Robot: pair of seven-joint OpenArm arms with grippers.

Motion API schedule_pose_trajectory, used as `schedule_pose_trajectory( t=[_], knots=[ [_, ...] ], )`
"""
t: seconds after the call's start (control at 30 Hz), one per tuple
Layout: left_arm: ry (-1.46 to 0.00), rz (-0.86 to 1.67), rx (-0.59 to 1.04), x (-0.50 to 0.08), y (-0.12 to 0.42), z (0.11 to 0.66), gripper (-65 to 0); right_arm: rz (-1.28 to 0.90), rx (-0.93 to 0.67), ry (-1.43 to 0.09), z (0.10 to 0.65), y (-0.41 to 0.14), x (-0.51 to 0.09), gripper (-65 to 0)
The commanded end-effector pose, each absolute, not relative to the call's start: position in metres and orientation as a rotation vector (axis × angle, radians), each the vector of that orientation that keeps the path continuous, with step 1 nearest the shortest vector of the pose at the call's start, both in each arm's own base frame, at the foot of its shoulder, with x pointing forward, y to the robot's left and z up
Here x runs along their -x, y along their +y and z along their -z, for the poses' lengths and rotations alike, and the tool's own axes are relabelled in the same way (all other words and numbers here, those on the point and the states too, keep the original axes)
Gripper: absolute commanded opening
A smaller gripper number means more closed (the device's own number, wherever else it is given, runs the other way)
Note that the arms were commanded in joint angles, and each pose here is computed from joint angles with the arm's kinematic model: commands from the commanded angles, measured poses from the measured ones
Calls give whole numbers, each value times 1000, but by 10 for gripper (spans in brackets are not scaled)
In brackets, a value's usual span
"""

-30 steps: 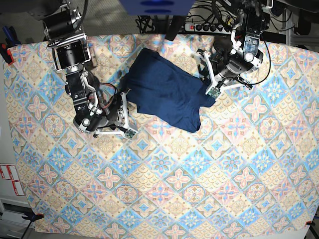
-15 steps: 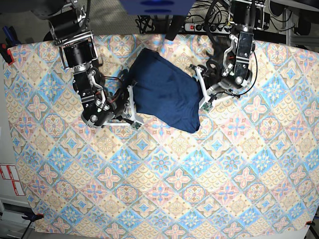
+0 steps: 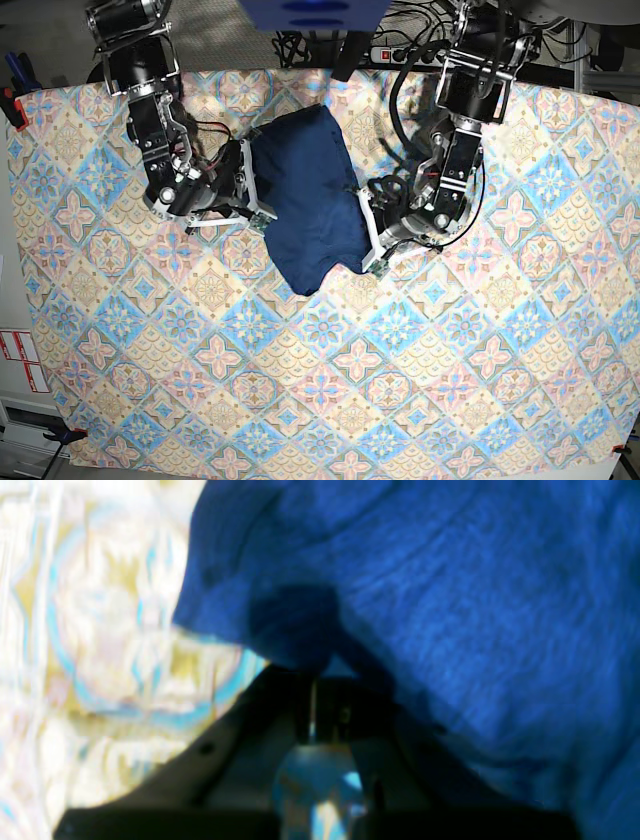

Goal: Fold the T-shirt properly
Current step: 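Grip both sides of the blue bundle with both grippers and square it, then release with the left gripper and grasp the bundle with the right gripper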

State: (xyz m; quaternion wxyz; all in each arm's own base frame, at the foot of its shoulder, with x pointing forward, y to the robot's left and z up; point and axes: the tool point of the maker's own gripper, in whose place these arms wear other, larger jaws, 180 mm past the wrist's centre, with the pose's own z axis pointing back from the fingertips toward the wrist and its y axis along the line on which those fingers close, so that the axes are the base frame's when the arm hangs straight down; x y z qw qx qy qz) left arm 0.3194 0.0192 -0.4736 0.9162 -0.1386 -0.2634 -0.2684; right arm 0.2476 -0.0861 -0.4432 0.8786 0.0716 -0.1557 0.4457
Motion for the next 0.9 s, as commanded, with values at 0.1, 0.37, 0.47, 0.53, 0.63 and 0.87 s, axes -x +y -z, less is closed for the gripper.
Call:
schedule_pose_trajectory(
  t=[0.1,0.37,0.47,0.53,0.63,0.87],
  knots=[
    [-568,562,301,-336,3,462,-650,-891,-107,-423,416,-99,-262,-612],
    [-603,524,241,-337,42,452,-650,-951,-195,-565,378,-61,-263,-612],
    [-655,437,182,-325,86,440,-650,-932,-337,-606,369,-32,-258,-612],
    [-671,377,137,-312,118,436,-650,-909,-425,-641,360,-9,-257,-612],
    [-684,274,79,-292,159,430,-650,-878,-501,-635,362,13,-254,-612],
    [-726,181,11,-259,191,409,-650,-925,-598,-538,384,61,-258,-612]
  ],
)
